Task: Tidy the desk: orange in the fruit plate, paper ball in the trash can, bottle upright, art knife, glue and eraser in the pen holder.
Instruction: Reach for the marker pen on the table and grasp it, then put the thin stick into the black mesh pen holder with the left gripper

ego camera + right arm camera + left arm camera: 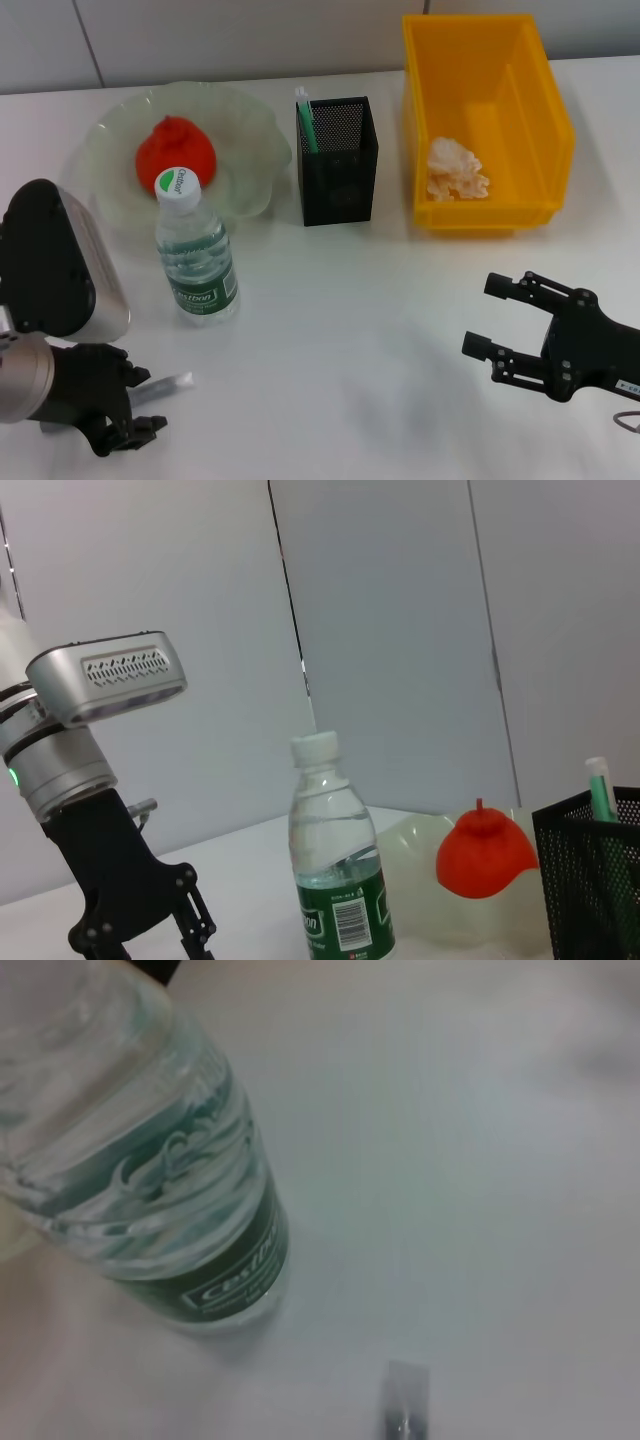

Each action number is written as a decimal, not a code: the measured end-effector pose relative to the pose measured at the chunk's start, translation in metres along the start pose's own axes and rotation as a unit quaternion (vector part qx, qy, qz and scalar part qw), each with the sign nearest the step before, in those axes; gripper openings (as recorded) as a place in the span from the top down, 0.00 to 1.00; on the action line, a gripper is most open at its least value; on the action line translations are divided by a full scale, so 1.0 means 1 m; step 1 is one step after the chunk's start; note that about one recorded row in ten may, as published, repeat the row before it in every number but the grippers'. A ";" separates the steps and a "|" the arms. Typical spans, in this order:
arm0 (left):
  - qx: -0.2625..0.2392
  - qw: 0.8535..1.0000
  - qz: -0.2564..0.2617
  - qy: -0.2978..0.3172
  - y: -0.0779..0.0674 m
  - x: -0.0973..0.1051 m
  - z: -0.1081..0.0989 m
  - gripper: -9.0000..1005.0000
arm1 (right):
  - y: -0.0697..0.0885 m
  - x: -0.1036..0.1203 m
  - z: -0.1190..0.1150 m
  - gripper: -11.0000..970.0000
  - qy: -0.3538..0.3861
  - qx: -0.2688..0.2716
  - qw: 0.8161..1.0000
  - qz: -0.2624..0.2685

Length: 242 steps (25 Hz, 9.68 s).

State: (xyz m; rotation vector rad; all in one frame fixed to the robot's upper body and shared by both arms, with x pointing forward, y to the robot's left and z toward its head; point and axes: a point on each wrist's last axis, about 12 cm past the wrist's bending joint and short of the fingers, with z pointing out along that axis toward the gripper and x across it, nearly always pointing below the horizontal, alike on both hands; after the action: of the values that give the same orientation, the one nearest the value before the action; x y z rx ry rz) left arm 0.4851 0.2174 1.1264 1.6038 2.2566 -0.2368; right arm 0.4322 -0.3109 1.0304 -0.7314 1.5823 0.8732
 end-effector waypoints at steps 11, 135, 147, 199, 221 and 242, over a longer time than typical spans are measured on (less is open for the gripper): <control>-0.011 1.000 -0.009 0.021 0.002 -0.005 0.001 0.51 | 0.000 0.001 -0.001 0.19 0.002 0.000 1.000 0.002; -0.198 0.797 0.033 -0.570 0.041 -0.141 0.051 0.85 | -0.003 0.004 0.006 0.19 0.043 -0.024 0.998 0.036; -0.217 0.821 0.053 -0.526 0.042 -0.149 0.058 0.85 | -0.004 0.004 0.007 0.19 0.045 -0.025 0.998 0.034; -0.219 0.810 0.041 -0.542 0.059 -0.177 0.015 0.85 | -0.003 0.007 0.004 0.19 0.050 -0.018 0.997 0.049; -0.119 0.866 0.054 -0.483 0.121 -0.157 0.016 0.83 | -0.004 0.005 0.005 0.19 0.051 -0.018 0.997 0.058; -0.095 0.885 0.038 -0.454 0.113 -0.151 0.038 0.79 | -0.005 0.005 0.008 0.19 0.048 -0.019 0.997 0.059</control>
State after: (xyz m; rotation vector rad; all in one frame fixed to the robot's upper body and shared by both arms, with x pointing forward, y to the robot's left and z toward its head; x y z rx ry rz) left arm 0.6424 0.1109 1.1569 1.1158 1.4298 -0.5839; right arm 0.4393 -0.3070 1.0243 -0.7222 1.7131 0.9700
